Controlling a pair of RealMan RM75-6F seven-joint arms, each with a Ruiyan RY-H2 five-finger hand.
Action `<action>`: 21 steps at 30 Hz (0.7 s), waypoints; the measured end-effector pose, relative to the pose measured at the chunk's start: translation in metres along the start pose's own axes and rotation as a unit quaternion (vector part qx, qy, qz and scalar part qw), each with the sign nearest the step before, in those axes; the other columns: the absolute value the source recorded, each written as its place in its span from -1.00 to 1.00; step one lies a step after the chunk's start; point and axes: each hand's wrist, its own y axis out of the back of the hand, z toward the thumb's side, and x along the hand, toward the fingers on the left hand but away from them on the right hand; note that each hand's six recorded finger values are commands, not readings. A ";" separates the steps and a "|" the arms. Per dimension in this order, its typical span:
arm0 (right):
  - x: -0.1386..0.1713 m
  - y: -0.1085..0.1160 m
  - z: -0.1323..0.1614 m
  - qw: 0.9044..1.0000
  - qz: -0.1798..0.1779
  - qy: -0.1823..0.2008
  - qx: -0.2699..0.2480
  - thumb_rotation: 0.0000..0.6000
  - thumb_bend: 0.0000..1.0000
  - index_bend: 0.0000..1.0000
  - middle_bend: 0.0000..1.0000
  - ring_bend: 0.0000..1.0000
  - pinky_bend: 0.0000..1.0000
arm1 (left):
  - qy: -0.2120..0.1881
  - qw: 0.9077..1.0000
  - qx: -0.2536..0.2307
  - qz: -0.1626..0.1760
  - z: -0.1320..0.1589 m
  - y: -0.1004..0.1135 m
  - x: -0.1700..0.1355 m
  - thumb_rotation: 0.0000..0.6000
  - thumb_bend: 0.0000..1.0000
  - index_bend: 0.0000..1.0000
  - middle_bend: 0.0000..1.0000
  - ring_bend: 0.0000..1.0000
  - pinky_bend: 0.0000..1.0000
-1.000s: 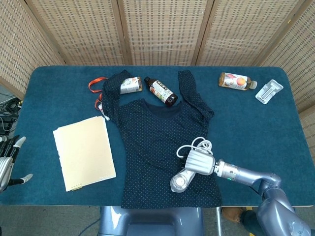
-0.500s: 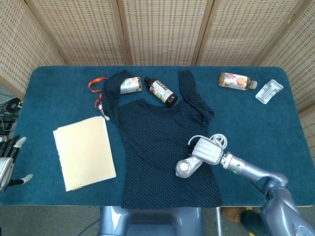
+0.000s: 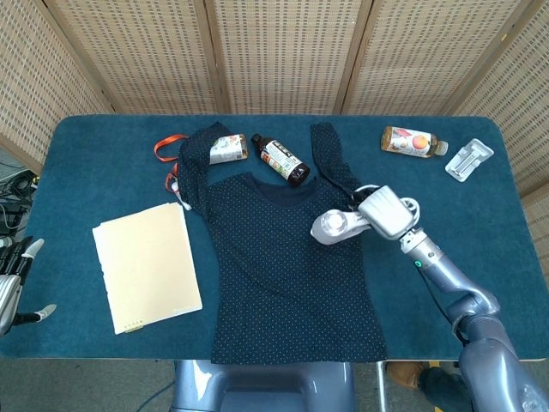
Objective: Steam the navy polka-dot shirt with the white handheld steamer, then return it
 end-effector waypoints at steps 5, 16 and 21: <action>0.005 -0.010 -0.032 0.997 0.032 -0.072 0.016 1.00 1.00 0.60 0.25 0.37 1.00 | 0.000 1.000 0.000 0.000 0.000 0.000 0.000 1.00 -1.00 -1.00 -1.00 -1.00 -1.00; 0.026 -0.054 -0.062 0.975 0.134 -0.169 0.053 1.00 1.00 0.47 0.15 0.30 1.00 | 0.000 1.000 -0.001 -0.003 0.001 -0.002 -0.001 1.00 -1.00 -1.00 -1.00 -1.00 -1.00; 0.030 -0.064 -0.060 0.970 0.154 -0.180 0.053 1.00 0.25 -0.55 -0.46 -0.29 0.26 | 0.000 1.000 -0.001 -0.003 0.000 -0.002 -0.001 1.00 -1.00 -1.00 -1.00 -1.00 -1.00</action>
